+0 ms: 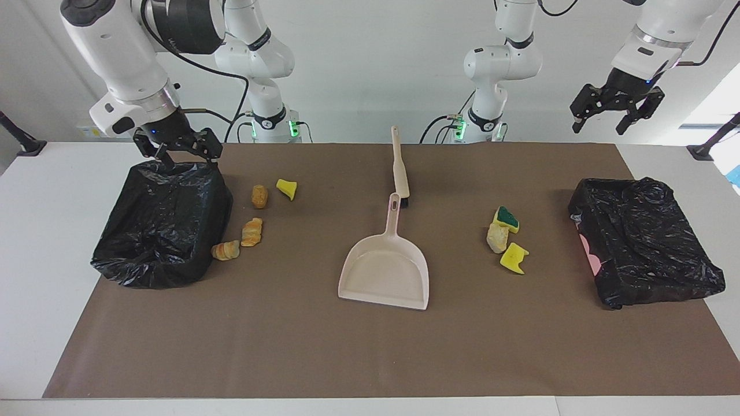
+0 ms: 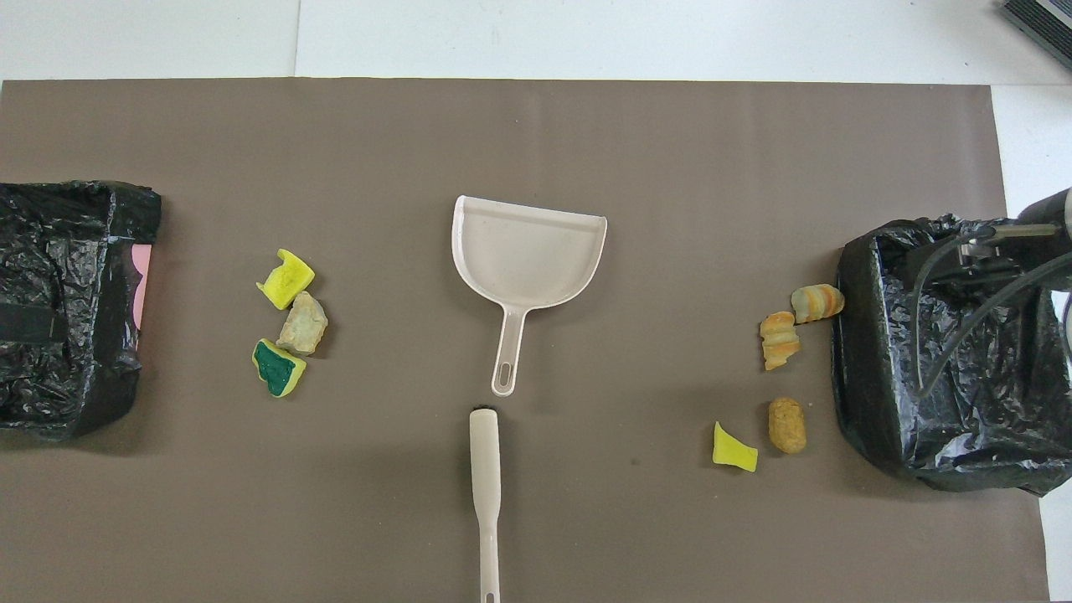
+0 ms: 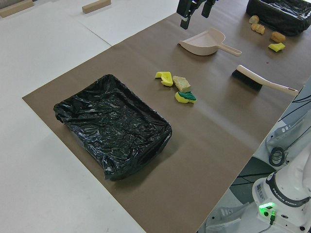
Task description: Sweep and dump trash in bin
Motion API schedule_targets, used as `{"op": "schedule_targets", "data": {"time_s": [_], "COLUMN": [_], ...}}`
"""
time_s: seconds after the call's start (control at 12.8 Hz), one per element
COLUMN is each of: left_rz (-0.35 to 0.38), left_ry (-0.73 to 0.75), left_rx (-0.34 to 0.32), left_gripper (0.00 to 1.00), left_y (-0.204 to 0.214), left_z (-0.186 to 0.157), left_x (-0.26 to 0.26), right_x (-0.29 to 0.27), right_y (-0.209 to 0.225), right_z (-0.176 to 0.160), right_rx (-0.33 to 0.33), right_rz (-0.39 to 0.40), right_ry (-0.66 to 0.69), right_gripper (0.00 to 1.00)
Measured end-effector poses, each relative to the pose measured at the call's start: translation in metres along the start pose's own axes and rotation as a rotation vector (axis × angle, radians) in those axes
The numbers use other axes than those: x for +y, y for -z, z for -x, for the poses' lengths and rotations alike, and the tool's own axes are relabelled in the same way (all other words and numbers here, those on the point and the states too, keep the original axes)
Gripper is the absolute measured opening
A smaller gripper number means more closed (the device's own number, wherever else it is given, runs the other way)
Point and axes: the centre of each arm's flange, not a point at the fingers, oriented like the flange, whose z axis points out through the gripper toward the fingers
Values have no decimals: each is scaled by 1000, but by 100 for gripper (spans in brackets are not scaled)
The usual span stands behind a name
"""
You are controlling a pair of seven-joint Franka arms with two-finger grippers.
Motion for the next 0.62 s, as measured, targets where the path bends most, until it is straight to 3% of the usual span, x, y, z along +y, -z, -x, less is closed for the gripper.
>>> {"op": "schedule_targets", "data": {"time_s": [0.62], "left_rz": [-1], "left_ry": [-6], "left_rx": [-2], "left_gripper": [100], "left_y": [0], "left_z": [0], "left_x": [3], "right_x": [-1], "right_y": [2], "right_z": [1], "right_rx": [4], "right_rz": [0], "right_ry": [1], "right_gripper": [100]}}
